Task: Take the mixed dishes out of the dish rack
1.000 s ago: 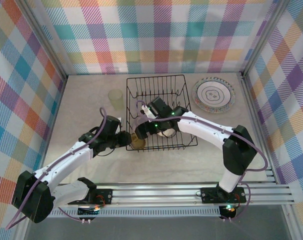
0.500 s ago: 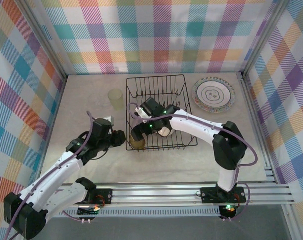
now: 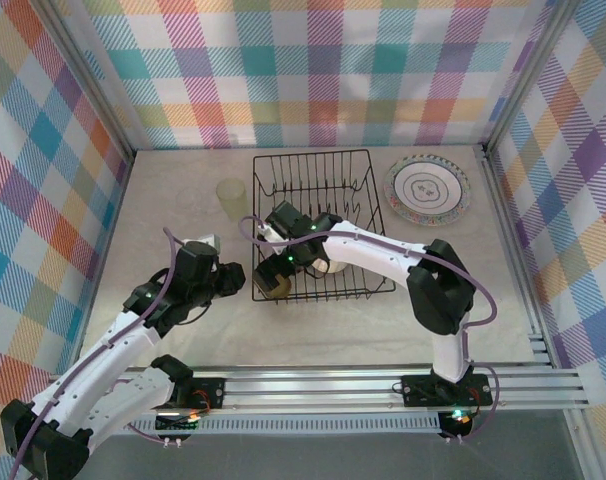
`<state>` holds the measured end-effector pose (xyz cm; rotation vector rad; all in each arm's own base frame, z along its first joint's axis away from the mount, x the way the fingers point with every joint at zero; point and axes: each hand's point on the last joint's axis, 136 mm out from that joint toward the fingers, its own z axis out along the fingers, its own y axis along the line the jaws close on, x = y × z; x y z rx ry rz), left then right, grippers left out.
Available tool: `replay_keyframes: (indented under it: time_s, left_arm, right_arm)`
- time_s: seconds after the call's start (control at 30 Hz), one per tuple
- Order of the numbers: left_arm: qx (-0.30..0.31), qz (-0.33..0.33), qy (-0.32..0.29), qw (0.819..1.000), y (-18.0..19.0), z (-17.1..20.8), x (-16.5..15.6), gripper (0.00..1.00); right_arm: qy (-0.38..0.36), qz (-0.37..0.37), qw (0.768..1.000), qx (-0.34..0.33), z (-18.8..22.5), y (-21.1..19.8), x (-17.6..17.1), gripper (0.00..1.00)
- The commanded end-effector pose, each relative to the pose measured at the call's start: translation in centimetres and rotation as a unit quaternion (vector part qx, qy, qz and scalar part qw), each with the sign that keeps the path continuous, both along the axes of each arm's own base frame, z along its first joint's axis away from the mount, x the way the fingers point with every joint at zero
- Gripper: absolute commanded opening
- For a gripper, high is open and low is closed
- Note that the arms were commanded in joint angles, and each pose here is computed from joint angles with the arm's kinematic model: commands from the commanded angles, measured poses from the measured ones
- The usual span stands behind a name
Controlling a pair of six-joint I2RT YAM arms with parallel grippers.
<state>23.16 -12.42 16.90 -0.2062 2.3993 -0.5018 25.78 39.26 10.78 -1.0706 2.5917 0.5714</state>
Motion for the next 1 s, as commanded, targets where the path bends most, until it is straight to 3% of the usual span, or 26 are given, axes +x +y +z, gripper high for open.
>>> replay_keyframes:
  time_s: [0.0, 0.97]
  left_arm:
    - [0.007, 0.008, -0.003, 1.000, 0.5, 0.1, -0.2, 0.41]
    - [0.011, 0.010, 0.003, 1.000, 1.0, -0.9, -0.7, 0.42]
  right_arm:
    - [-0.004, 0.016, 1.000, -0.004, 0.3, 0.6, -0.2, 0.99]
    - [-0.018, 0.022, 0.998, -0.049, -2.3, 1.2, 0.0, 0.98]
